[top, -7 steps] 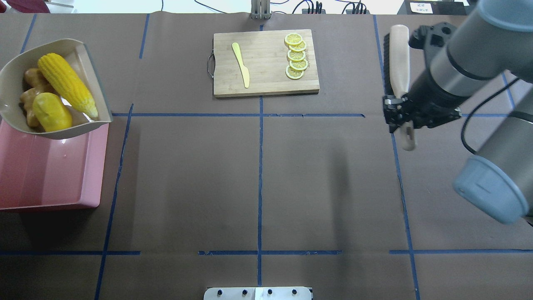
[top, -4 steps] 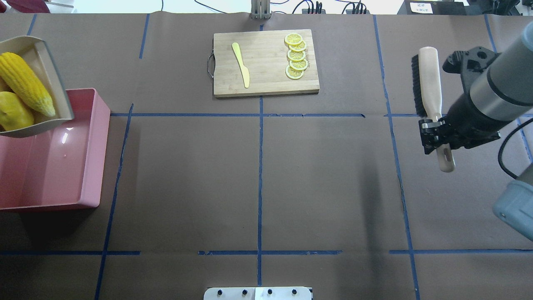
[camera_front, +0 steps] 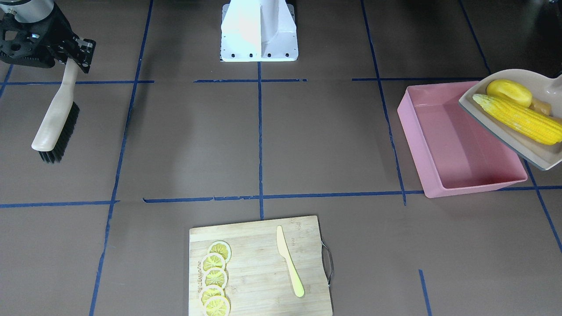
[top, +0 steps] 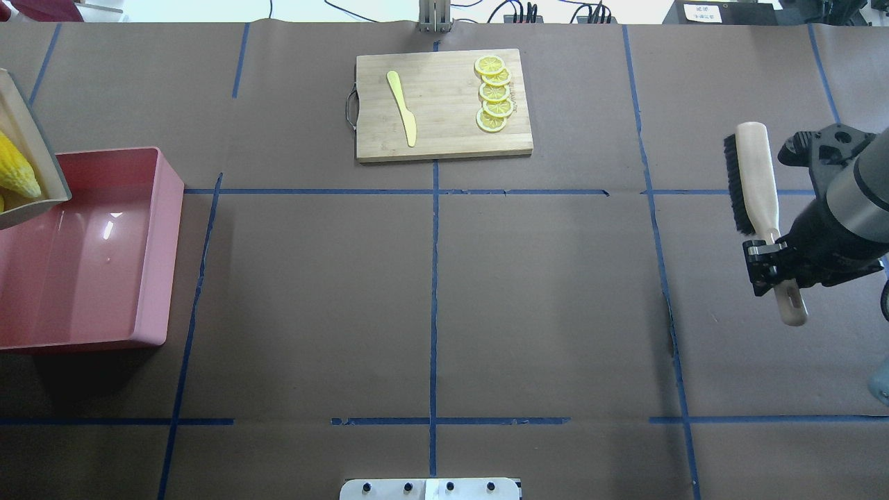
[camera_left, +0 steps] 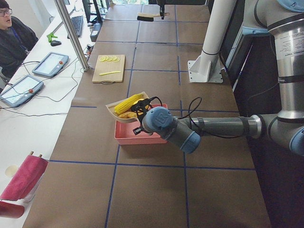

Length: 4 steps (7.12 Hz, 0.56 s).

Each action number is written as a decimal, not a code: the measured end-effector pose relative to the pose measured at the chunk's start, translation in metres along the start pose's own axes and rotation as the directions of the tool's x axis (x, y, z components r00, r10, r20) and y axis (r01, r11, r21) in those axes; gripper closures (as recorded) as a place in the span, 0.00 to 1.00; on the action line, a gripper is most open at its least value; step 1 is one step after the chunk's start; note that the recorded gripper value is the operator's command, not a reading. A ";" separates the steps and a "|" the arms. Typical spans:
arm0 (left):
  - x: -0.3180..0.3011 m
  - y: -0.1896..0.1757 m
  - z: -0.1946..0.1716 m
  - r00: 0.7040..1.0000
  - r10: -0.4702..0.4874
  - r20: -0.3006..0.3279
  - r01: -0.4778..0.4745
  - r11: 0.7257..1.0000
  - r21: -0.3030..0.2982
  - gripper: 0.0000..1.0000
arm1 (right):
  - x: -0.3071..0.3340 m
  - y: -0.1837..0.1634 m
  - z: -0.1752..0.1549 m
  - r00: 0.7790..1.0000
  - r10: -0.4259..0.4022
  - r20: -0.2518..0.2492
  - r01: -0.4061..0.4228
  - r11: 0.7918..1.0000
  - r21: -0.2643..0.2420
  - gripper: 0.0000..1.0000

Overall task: Sweep and dump trash into bin
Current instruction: 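Tilt the dustpan to dump the vegetables into the pink bin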

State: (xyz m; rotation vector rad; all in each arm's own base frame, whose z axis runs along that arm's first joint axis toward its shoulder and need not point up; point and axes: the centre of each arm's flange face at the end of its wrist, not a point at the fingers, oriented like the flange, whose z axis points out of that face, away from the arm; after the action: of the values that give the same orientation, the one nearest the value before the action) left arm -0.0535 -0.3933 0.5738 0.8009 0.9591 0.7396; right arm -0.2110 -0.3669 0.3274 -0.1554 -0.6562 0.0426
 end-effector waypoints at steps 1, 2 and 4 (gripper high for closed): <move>0.001 0.004 0.000 1.000 0.007 0.025 -0.007 1.000 -0.019 1.00 | 0.013 0.005 0.012 1.000 -0.016 -0.012 0.015 0.999 -0.039 0.99; 0.001 0.008 0.001 0.999 0.027 0.046 -0.026 0.999 -0.037 1.00 | 0.026 0.009 0.023 1.000 -0.024 -0.018 0.022 0.996 -0.083 0.99; 0.007 0.020 0.000 0.990 0.099 0.104 -0.089 0.991 -0.098 1.00 | 0.038 0.010 0.040 1.000 -0.016 -0.024 0.013 0.990 -0.142 0.98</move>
State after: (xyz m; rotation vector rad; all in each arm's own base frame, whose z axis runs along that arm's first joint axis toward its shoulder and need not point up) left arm -0.0542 -0.3777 0.5880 0.8008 0.7875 0.8082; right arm -0.2058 -0.3484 0.3799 -0.2881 -0.6354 -0.0200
